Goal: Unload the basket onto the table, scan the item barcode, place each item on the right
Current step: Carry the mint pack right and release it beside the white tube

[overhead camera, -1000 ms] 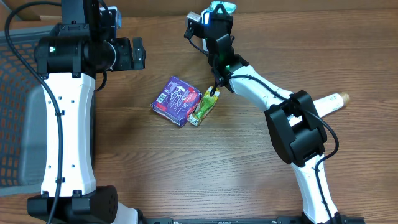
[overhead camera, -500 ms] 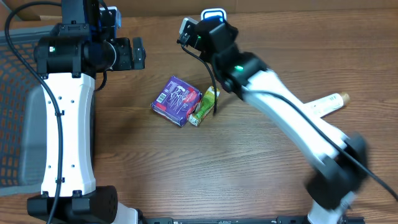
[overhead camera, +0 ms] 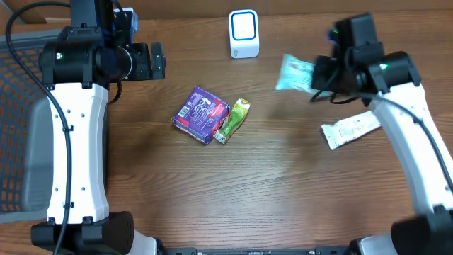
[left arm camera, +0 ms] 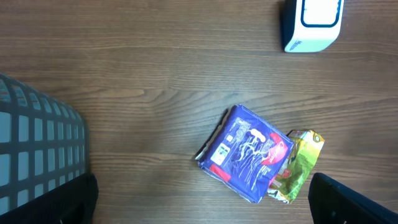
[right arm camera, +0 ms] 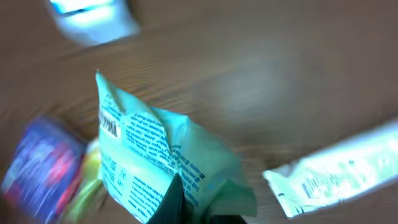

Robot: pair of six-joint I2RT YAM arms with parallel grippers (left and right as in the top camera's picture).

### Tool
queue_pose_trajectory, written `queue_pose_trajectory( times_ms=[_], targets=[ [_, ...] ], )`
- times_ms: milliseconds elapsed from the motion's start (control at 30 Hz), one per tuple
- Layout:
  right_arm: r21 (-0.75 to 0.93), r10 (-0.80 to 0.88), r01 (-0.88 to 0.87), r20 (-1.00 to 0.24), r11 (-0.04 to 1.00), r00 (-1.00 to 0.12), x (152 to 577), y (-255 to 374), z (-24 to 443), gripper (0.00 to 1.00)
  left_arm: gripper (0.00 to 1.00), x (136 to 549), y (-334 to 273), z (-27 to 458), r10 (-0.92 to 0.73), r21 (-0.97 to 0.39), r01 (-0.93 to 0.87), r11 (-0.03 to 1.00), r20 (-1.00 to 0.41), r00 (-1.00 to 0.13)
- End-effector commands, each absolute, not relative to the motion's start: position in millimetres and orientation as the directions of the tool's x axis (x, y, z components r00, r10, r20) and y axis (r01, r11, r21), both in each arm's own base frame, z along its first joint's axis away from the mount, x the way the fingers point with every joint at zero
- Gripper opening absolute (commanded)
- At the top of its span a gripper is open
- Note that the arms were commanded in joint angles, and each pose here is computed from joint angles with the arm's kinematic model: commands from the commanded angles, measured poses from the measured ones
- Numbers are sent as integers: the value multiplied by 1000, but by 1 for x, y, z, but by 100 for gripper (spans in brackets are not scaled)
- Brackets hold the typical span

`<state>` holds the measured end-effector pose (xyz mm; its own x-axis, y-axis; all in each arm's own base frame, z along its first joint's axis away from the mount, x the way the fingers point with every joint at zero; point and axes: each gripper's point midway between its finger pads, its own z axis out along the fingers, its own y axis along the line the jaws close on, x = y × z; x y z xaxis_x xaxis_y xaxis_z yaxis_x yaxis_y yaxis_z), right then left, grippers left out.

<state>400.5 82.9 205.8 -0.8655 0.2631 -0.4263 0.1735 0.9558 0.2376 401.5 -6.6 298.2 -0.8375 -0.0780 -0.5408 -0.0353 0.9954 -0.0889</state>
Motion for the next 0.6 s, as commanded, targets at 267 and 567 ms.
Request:
queue_pose_trajectory(
  times_ms=[267, 567],
  targets=[
    [349, 739, 653, -364, 672, -567, 420, -46, 89, 4, 100, 403, -7, 300, -58, -83, -15, 996, -549, -834],
    [249, 648, 598, -333, 761, -685, 407, -49, 67, 55, 100, 403, -7, 300, -58, -83, -15, 996, -549, -834]
  ],
)
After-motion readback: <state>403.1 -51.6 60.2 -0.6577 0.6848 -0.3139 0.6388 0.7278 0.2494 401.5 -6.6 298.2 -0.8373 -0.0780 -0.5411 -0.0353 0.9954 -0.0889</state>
